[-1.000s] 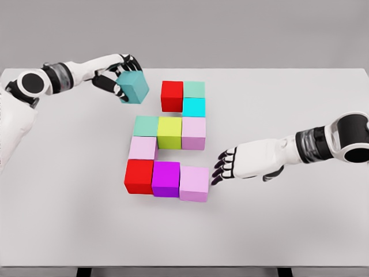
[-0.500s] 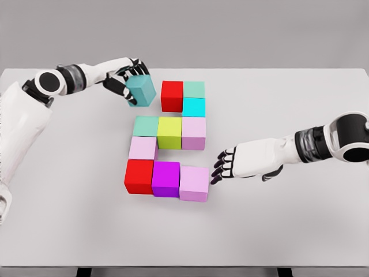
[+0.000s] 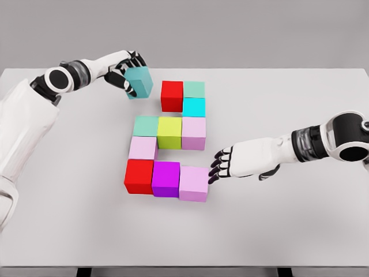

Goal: Assemble the squares on the desktop into the number 2

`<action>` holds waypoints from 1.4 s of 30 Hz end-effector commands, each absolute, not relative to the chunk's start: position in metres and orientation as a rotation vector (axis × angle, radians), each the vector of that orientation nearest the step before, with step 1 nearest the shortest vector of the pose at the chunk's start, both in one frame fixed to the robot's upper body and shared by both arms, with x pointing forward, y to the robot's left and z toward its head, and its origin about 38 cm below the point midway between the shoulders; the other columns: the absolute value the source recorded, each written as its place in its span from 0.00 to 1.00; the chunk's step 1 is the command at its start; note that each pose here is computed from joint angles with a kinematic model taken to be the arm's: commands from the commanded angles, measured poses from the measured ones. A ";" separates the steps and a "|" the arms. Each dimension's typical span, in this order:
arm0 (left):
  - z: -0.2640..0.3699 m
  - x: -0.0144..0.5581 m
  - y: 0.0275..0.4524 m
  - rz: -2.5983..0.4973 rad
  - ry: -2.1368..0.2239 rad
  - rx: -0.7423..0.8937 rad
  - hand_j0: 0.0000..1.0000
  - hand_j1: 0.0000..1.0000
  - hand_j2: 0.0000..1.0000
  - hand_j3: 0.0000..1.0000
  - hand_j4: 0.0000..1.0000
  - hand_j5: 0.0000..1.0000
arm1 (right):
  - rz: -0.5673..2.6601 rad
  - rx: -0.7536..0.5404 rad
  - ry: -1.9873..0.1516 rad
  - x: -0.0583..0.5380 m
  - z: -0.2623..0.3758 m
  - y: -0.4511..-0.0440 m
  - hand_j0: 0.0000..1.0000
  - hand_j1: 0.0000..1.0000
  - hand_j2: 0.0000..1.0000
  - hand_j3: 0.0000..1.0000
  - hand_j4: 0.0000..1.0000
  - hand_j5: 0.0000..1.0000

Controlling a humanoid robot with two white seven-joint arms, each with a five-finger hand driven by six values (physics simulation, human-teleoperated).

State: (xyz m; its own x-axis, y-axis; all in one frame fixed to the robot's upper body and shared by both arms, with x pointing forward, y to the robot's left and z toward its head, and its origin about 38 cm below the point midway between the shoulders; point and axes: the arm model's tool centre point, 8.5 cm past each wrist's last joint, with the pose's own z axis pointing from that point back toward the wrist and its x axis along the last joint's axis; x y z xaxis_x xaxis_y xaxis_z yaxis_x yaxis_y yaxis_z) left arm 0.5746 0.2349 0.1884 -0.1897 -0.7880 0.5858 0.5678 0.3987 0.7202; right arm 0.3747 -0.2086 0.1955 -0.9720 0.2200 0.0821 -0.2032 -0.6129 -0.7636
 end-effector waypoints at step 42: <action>0.172 0.573 0.195 -1.291 -1.232 0.313 0.68 0.68 0.68 0.68 0.68 0.68 | 1.587 0.064 -1.465 0.367 0.199 -0.392 1.00 1.00 1.00 1.00 1.00 1.00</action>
